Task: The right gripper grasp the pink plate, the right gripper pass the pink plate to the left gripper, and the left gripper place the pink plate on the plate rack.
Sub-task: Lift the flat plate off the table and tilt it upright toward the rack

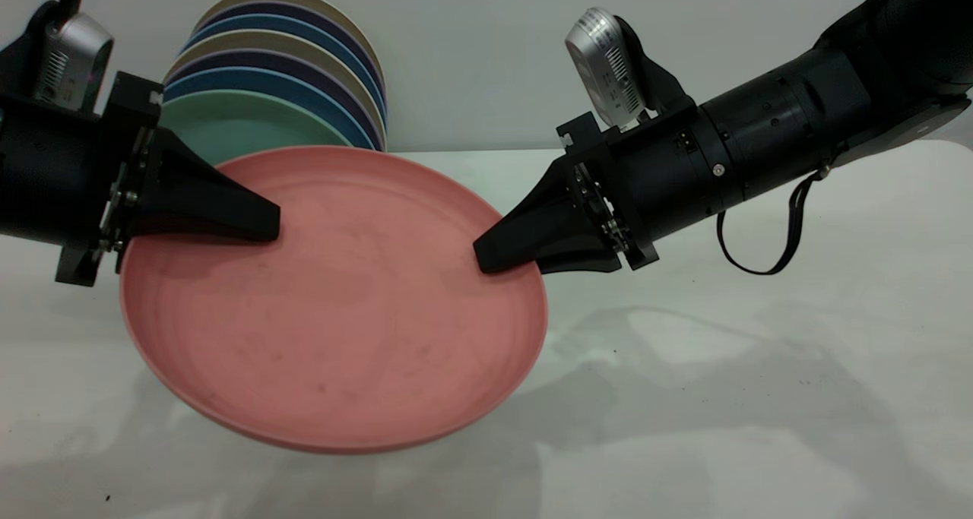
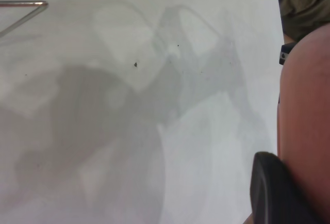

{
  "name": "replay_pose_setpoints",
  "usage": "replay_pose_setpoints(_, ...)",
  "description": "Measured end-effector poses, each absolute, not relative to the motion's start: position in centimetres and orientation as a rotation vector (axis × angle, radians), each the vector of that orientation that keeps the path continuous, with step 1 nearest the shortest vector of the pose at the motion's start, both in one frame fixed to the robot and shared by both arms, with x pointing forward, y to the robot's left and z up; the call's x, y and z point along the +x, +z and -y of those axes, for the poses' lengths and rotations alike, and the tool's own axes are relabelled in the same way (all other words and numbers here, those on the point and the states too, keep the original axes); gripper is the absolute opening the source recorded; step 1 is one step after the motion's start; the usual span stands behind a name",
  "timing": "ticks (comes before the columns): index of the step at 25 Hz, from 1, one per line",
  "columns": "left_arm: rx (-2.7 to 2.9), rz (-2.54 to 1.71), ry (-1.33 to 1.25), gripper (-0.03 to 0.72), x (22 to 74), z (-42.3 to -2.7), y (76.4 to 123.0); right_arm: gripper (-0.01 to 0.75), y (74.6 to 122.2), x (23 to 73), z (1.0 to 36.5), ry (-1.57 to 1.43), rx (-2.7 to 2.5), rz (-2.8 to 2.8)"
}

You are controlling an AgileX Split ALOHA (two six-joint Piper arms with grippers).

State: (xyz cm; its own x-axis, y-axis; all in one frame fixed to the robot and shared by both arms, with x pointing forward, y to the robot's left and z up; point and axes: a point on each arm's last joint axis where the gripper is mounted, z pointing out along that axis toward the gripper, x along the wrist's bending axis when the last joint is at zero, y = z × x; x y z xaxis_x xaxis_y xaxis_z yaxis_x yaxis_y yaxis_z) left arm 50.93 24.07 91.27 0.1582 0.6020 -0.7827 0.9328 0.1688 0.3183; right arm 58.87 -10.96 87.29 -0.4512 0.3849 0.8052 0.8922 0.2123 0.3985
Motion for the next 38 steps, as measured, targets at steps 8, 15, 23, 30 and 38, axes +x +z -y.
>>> replay_pose_setpoints(8,1.581,-1.525,-0.465,0.1,50.7,-24.1,91.1,0.454,87.3,59.1,11.4,-1.205,-1.197,1.938)
replay_pose_setpoints(15,1.673,-1.605,-0.322,0.1,51.0,-25.1,90.2,0.507,87.9,61.2,17.1,-1.29,-1.299,1.801)
replay_pose_setpoints(23,2.05,-1.2,-0.077,0.1,53.5,-25.3,92.7,0.488,87.3,61.6,23.6,-1.18,-1.439,1.802)
replay_pose_setpoints(30,2.486,-0.154,0.333,0.099,54.8,-22.9,99.1,0.41,87.1,61.2,25.0,-1.117,-1.445,1.845)
replay_pose_setpoints(38,2.556,0.08,0.583,0.099,56.1,-23.2,104.3,0.389,87.1,61.2,25.0,-1.11,-1.439,1.854)
